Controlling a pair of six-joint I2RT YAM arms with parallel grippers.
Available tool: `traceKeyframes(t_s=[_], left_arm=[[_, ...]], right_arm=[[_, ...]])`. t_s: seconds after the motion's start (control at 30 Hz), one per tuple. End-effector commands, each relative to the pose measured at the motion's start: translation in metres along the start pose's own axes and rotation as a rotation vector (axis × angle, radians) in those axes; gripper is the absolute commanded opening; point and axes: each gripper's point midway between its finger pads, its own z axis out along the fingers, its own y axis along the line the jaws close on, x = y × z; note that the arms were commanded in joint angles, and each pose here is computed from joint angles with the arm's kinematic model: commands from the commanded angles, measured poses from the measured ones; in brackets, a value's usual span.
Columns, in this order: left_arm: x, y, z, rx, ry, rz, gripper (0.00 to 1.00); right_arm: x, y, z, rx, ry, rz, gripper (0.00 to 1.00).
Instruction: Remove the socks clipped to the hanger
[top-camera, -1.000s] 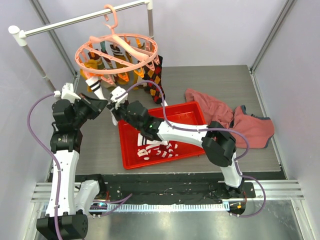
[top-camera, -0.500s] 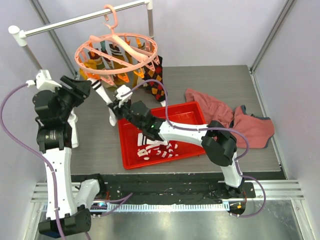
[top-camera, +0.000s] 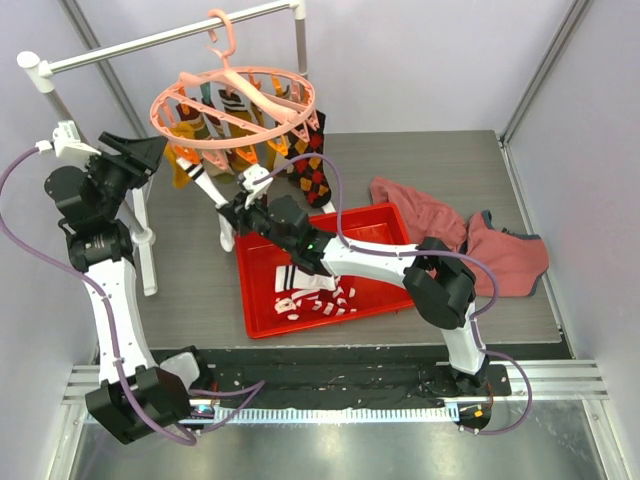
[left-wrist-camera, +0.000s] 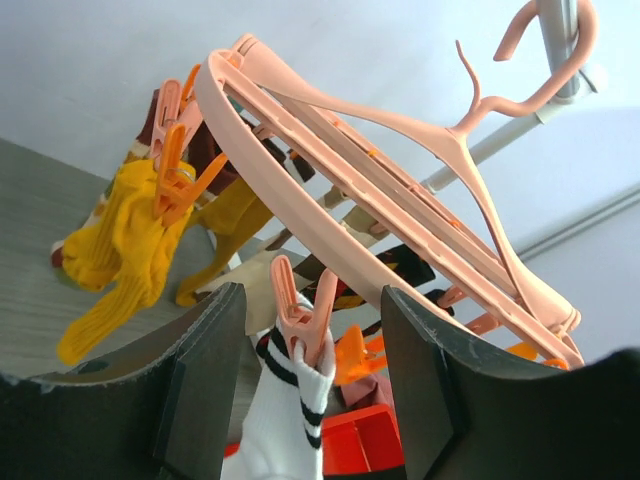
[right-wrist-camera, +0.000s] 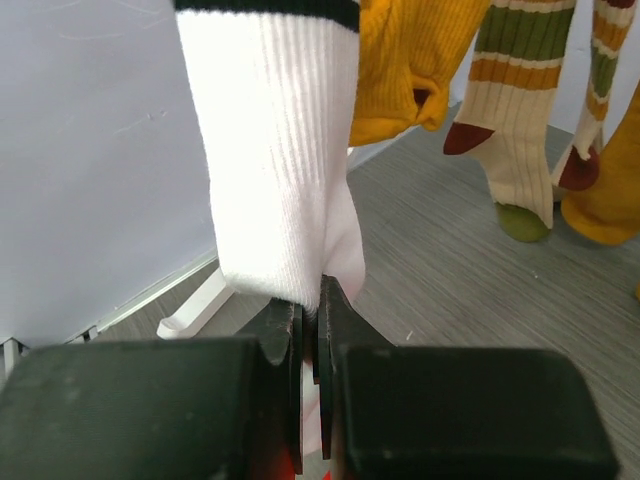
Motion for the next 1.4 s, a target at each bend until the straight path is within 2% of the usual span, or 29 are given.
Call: traceKeyframes(t_s=[0.0,0.33,0.87,1.37], left_arm=[[-0.005,-0.024,0.009,0.191,-0.001,0.058,0.60],[0.004,-0.017,0.013,0.220,0.009,0.072,0.53],[0.012,-0.005,0.000,0.126,0.003,0.056,0.56],[0.010,-0.005,0.023,0.235,0.017,0.012,0.55]], right_arm=[[-0.057,0.018,-0.007,-0.060,-0.125,0.037,0.01],[-0.063,0.017,-0.006,-0.058,-0.128,0.037,0.01],[-0.059,0.020,-0.006,-0.068,-0.121,0.067,0.01],[-0.068,0.026,-0.009,-0.097,-0.132,0.074,0.01]])
